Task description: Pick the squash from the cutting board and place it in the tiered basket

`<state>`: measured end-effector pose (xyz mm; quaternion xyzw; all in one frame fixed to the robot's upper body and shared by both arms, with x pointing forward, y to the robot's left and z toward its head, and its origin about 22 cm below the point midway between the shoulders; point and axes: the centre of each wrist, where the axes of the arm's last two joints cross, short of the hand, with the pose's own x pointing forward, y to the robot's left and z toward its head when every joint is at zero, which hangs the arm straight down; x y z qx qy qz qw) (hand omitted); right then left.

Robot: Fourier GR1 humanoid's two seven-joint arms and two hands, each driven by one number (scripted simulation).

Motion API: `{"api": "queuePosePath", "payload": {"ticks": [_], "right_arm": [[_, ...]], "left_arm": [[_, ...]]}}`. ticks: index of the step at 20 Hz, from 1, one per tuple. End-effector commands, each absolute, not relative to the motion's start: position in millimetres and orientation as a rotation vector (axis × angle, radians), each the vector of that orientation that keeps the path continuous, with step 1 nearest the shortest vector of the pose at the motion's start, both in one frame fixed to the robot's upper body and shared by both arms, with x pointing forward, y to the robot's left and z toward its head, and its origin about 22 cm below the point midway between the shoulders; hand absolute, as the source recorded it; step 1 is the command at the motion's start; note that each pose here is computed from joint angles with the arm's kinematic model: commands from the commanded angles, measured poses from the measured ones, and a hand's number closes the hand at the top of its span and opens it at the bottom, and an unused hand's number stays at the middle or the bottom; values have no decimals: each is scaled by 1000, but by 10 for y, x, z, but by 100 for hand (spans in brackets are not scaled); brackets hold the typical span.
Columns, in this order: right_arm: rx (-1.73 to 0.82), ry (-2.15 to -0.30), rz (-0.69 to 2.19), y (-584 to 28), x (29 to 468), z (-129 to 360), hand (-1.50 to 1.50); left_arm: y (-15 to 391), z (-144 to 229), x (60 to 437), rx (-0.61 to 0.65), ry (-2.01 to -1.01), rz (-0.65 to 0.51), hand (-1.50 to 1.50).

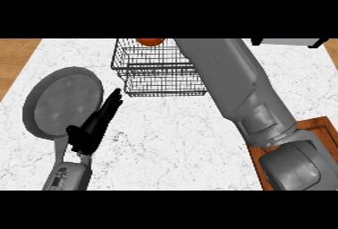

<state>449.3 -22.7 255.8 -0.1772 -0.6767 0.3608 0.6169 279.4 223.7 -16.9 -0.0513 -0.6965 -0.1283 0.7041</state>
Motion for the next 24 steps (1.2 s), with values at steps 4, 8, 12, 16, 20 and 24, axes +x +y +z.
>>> {"api": "queuePosePath", "payload": {"ticks": [4, 8, 12, 16, 20, 24], "right_arm": [[-284, -1493, 751, -174, 4543, 2436, 150], [-128, -1275, 638, -154, 4552, 2560, 150], [-25, -1242, 554, -166, 4566, 2528, -150], [-30, -1320, 436, -227, 4591, 2342, -150], [-222, -1429, 293, -306, 4604, 2595, -150], [-402, -1509, 118, -591, 4674, 2710, -150]], "left_arm": [[2133, -189, 2717, -139, -1539, -311, 0], [2149, -238, 2750, -110, -1537, -273, 0], [2248, -139, 2834, -111, -1529, -263, 0], [2097, -140, 2821, -116, -1556, -285, 0], [2314, -98, 2838, -122, -1543, -265, 0], [2182, -211, 2770, -83, -1539, -228, 0]]}}
